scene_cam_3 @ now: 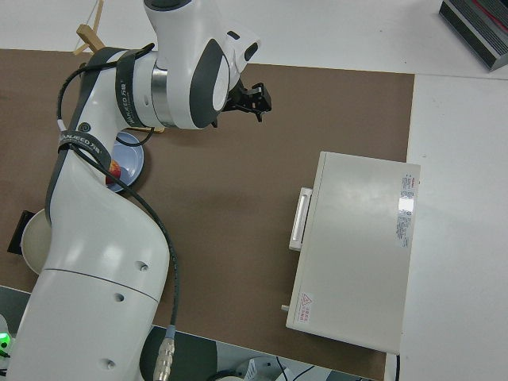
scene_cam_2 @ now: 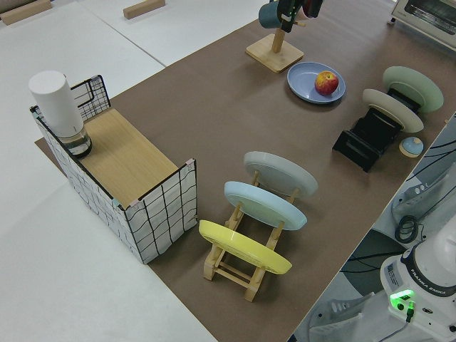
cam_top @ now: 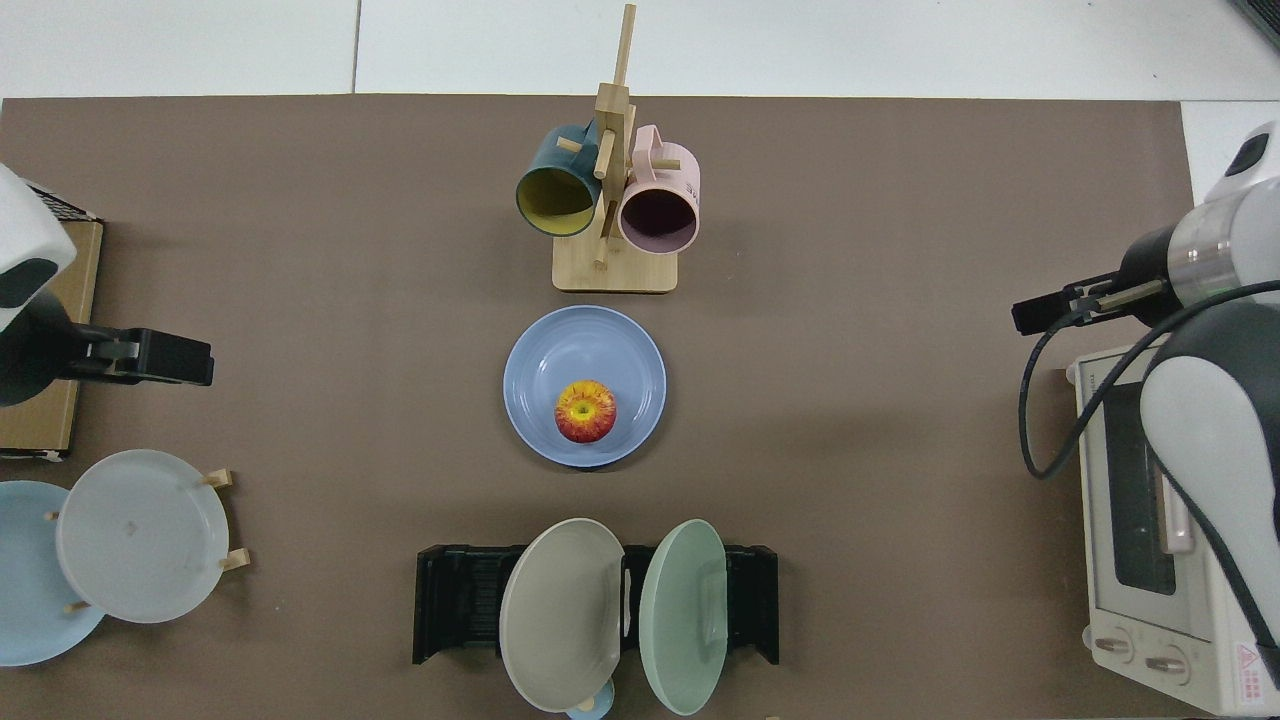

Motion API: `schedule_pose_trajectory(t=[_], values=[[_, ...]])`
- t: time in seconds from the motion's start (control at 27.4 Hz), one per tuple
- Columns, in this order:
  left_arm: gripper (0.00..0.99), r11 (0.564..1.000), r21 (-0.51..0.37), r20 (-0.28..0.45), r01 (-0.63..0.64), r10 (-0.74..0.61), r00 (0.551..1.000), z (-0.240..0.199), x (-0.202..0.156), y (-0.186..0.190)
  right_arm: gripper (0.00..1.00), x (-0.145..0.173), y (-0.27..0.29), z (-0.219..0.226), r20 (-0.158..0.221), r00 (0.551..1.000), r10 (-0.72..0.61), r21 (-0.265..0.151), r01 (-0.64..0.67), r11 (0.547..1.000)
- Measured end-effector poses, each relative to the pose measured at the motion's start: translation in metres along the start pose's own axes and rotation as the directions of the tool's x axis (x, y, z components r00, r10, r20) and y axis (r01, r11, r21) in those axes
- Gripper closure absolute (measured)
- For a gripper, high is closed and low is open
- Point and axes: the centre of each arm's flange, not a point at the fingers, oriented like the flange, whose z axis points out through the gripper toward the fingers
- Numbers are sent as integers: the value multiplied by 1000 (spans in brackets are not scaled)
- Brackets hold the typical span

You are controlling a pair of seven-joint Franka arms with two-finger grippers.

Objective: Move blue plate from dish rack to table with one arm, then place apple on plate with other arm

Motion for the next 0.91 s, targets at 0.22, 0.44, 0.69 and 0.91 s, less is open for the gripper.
schedule_pose_trajectory(t=[0.22,0.44,0.69,0.91], values=[[0,1000,0,0,0,0,1000,0,0,0,0,-3,1,-23,21,1000,6,13,-6,1000],[0,1000,0,-1,0,0,1000,-1,0,0,0,-3,-11,-51,41,997,-63,36,62,997],[0,1000,1,-11,0,0,1000,-6,-3,0,0,-5,-18,-37,58,995,-80,24,79,997],[0,1000,1,-16,0,0,1000,-8,-4,0,0,-16,-1,-29,66,998,-12,25,10,1000]])
